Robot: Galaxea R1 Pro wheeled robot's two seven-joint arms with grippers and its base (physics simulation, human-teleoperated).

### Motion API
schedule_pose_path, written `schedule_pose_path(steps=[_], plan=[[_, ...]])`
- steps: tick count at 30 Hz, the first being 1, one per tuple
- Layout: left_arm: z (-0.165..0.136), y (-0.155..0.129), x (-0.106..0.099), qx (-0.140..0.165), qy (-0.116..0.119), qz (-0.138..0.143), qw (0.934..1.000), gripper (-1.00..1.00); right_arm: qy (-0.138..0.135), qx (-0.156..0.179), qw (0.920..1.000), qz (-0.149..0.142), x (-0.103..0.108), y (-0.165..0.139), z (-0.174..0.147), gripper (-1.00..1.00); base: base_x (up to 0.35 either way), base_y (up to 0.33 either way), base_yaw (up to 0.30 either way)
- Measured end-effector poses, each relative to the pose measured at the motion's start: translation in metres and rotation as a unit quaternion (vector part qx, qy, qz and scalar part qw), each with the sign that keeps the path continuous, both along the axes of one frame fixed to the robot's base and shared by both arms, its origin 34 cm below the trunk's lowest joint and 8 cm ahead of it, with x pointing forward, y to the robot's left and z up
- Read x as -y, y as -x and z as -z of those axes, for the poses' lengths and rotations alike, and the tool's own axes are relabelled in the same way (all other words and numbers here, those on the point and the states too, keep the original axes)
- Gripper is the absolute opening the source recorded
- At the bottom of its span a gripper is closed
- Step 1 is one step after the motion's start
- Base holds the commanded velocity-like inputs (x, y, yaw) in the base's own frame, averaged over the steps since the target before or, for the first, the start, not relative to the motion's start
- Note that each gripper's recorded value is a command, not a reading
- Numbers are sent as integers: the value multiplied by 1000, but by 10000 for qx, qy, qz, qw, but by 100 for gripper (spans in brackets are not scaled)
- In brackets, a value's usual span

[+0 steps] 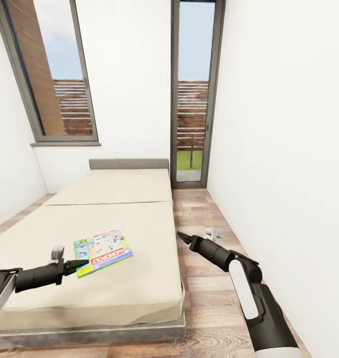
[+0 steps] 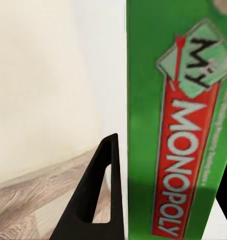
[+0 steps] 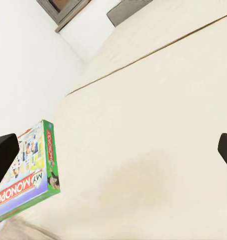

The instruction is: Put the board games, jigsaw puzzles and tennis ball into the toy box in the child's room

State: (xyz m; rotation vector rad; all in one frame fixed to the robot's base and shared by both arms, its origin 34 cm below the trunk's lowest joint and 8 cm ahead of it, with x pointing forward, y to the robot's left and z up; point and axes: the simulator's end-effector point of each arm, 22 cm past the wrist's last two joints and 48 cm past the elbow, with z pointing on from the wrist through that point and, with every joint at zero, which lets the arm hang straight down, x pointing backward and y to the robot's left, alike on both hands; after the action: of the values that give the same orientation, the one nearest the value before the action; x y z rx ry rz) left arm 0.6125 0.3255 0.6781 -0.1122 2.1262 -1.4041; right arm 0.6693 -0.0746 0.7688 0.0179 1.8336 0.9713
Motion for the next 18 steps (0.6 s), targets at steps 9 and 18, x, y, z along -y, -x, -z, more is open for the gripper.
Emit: schedule_pose_path(steps=[9, 18], plan=[[-61, -2, -46, 268, 24, -69, 9996, -100, 45, 11, 10000, 15, -1, -4, -18, 100, 0, 0, 0], [-106, 5, -57, 470, 267, 99, 9985, -100, -4, 38, 10000, 10, -3, -8, -40, 100, 0, 0, 0]])
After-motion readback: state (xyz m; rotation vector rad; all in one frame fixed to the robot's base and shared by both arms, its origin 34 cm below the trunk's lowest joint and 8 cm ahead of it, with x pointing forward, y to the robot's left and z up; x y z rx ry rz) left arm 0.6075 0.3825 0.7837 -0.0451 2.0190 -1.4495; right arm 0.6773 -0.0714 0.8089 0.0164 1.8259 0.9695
